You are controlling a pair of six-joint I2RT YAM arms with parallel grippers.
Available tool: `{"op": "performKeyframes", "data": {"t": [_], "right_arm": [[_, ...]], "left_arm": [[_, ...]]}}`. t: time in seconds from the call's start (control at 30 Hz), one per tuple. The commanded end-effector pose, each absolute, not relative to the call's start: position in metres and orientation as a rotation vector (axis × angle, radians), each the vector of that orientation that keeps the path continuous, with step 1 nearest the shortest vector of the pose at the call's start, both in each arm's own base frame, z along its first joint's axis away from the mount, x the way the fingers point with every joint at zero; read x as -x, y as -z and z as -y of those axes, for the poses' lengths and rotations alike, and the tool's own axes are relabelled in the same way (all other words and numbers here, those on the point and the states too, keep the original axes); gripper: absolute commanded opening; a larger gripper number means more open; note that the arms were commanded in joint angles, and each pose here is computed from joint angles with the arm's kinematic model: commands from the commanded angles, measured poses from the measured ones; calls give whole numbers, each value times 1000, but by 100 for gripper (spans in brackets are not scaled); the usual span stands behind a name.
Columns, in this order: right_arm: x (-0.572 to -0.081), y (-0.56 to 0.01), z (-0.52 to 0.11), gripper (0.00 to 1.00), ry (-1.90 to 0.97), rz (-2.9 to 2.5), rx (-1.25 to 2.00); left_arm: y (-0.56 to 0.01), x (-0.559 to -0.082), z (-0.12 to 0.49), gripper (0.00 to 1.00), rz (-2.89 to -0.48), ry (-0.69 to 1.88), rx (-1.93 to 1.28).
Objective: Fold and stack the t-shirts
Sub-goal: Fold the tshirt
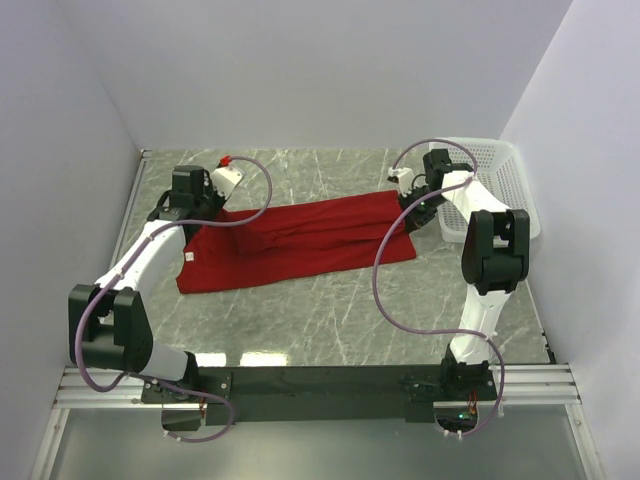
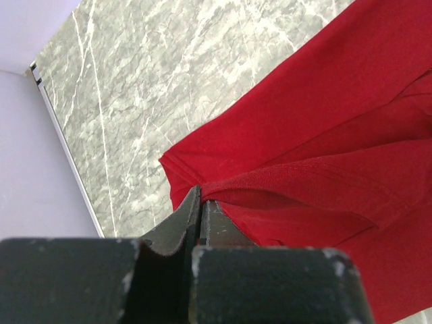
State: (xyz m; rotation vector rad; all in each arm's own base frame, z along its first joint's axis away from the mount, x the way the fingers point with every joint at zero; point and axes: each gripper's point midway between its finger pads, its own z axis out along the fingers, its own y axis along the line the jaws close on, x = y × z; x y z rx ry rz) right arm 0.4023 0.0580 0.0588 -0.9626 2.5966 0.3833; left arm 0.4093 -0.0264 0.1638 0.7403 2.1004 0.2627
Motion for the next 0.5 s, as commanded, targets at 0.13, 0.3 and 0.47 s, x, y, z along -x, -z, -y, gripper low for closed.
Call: {"op": "performKeyframes", "data": {"t": [0.13,0.3,0.47], "right_arm": [[-429,-78,-58,2,-314,-2529,907],[-433,-79,-57,4,-299,-2533,878],[-436,-77,-54,16,-262,-2546,834]], "left_arm": [[-177,-425,26,0,-2051,-276,-688],[-173,-427,23,0,-2062,-293,-679],[-172,-428,20,0,-2064,-295,-663]]}}
